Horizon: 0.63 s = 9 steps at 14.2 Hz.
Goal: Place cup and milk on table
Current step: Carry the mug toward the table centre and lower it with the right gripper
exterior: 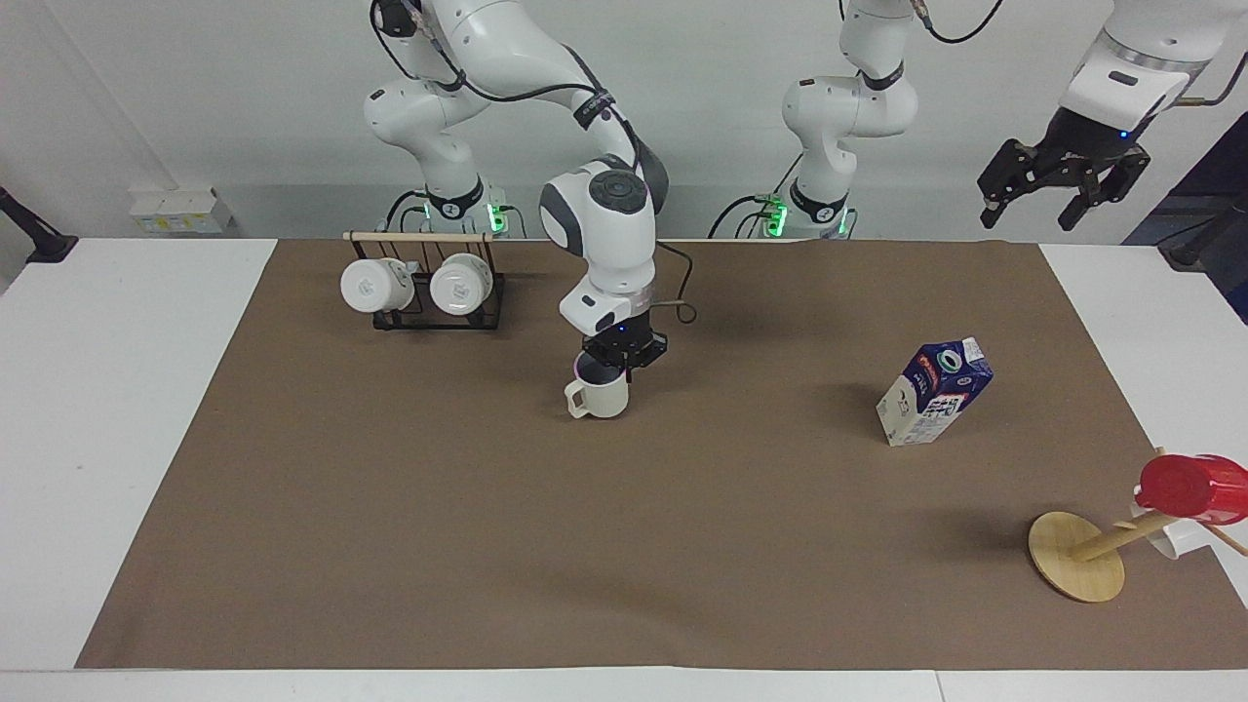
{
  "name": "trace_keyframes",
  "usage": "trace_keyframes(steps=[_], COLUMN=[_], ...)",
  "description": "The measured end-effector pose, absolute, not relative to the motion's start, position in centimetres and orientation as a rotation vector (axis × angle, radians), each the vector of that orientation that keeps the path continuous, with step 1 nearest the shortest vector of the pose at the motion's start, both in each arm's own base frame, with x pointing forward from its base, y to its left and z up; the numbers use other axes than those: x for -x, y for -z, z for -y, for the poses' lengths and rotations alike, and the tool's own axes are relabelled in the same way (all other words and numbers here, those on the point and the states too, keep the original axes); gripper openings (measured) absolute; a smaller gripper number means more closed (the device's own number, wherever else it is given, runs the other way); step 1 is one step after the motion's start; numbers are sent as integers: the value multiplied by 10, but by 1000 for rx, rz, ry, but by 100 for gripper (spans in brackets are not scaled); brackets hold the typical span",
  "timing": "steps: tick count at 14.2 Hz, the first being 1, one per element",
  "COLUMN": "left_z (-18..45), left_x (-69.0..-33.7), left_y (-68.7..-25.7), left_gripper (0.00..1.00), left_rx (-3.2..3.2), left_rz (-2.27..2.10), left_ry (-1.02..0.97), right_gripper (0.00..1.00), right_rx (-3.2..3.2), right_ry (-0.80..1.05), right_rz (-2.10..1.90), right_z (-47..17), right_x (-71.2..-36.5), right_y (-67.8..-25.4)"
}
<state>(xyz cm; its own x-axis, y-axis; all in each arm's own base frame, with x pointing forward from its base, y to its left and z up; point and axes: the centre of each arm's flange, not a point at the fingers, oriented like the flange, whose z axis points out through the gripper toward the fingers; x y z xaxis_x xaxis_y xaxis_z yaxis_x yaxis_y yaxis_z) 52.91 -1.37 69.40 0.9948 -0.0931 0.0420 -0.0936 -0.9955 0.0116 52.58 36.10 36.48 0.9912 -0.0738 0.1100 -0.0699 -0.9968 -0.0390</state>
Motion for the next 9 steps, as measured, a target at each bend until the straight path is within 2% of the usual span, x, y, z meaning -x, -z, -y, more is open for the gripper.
trace_keyframes(steps=[9], left_z=[15], left_x=[-530], left_y=[-695], left_gripper=[100], left_rx=[-3123], left_rz=[149], left_ry=[-79], right_gripper=[4], right_rx=[3107], right_ry=[237], right_rz=[-212], right_z=[-377], right_x=[-519], right_y=[-355])
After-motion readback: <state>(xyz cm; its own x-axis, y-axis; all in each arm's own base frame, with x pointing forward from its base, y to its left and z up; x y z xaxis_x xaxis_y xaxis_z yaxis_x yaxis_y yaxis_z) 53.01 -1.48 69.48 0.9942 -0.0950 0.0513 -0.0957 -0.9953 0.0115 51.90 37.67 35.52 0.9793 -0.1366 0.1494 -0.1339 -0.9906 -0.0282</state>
